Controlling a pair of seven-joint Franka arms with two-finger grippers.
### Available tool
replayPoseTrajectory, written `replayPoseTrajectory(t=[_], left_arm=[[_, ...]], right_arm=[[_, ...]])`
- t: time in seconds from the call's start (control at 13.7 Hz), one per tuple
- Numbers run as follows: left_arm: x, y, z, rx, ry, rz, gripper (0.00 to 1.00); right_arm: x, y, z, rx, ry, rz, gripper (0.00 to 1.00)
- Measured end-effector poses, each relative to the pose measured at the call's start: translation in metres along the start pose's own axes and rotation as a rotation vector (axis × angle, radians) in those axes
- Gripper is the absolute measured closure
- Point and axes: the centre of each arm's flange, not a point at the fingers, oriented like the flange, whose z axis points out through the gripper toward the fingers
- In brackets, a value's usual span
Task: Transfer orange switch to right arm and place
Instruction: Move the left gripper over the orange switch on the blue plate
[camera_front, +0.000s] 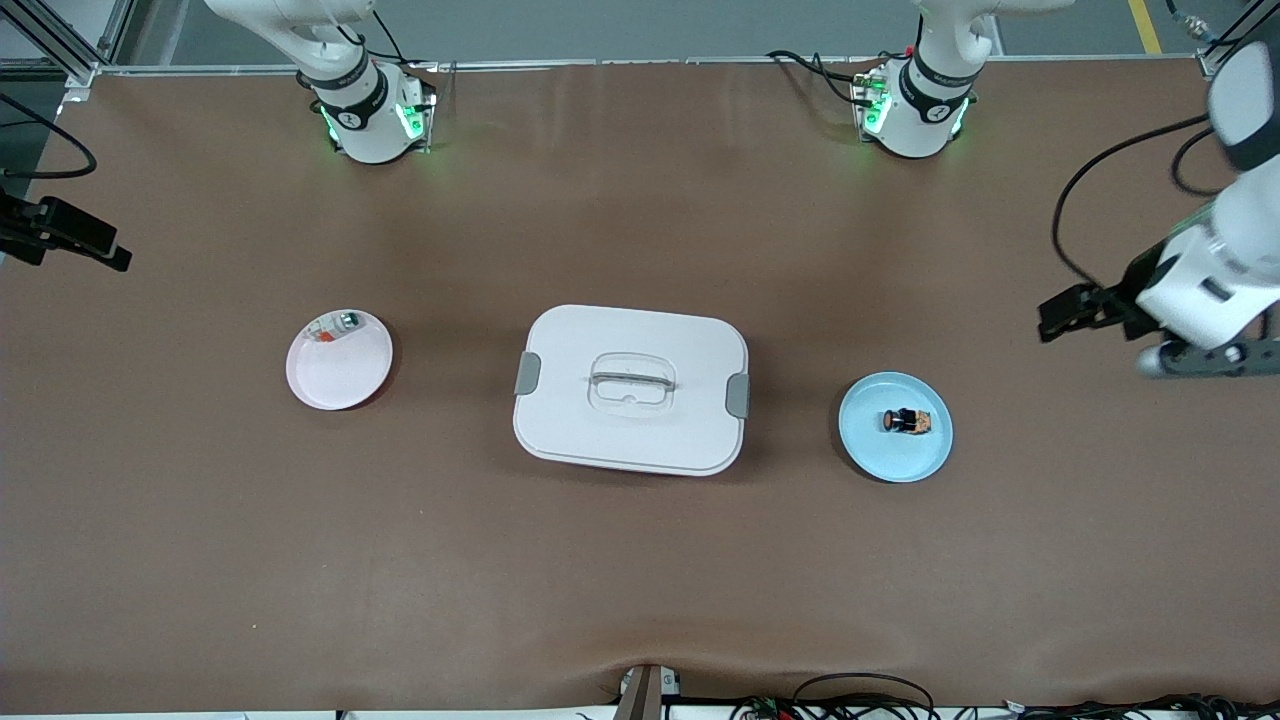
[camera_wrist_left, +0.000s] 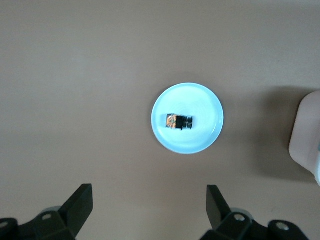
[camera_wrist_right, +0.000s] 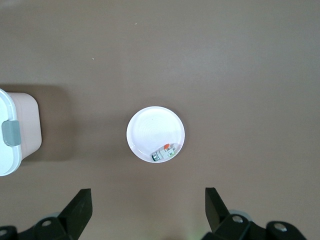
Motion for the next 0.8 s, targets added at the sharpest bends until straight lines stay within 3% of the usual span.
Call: replayPoseTrajectory(t=[0.37,0.8], left_arm=[[0.006,0.039,0.106,-0.005,-0.033,0.066,0.0],[0.024,0.042,0.185,-0.007,-0.064,0.129,0.0]], right_arm=[[0.002,-0.003,-0.002,0.0,0.02,-0.007,0.0],[0.004,-0.008,-0.003,-0.008,0.038,-0.066,0.0]])
